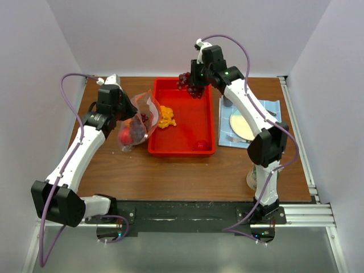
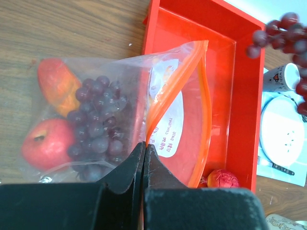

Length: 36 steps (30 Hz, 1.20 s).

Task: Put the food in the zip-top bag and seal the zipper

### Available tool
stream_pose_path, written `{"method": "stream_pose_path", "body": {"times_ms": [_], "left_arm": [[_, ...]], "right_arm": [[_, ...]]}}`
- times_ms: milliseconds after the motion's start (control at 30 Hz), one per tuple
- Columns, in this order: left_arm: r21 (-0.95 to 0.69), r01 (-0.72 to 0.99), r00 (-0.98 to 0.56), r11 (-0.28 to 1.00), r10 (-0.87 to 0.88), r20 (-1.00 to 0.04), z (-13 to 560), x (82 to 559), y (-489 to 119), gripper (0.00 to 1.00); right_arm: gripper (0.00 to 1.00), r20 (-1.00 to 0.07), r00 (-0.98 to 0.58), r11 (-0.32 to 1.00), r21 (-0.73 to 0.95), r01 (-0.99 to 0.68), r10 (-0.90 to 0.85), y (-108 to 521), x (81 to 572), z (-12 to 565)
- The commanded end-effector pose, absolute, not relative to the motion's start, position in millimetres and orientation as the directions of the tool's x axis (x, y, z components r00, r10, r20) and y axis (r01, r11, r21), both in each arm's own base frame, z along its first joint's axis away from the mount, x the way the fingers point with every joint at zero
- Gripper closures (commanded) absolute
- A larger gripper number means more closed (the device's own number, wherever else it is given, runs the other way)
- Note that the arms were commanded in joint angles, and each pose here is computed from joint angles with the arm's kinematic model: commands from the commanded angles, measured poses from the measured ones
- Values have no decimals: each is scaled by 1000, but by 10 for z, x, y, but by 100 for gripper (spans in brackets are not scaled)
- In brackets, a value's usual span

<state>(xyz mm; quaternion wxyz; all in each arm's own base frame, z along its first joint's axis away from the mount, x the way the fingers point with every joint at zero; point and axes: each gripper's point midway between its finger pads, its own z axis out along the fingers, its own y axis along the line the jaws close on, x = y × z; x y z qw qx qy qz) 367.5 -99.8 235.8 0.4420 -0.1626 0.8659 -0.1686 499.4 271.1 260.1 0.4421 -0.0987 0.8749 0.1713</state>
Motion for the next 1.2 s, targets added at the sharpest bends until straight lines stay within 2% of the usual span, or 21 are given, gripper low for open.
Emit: {"method": "stream_pose_path", "body": {"times_ms": [0, 300, 600, 967, 1167], "left_arm": [[-476, -112, -521, 873, -459, -719, 2454, 3786, -1030, 100], [-484, -99, -518, 870, -460, -721, 2494, 3821, -1057, 100], [-493, -76, -532, 866, -454, -715, 2512, 3814, -1107, 100], [-502, -61, -536, 862, -453, -712, 2538, 3794, -1135, 100], [-521, -41, -539, 853, -458, -707, 2594, 3764, -1175, 100]], "right_arm": [[86, -849, -527, 863, 288, -416, 29, 2906, 4664, 3207], [85, -878, -478, 773, 284, -567, -29, 3211, 4064, 3613], [83, -866, -494, 674, 321, -665, -75, 3530, 3661, 3627], [83, -809, -580, 623, 407, -668, -93, 4080, 3841, 3181], [82, -792, -610, 629, 456, -630, -37, 4356, 4025, 3040]]}}
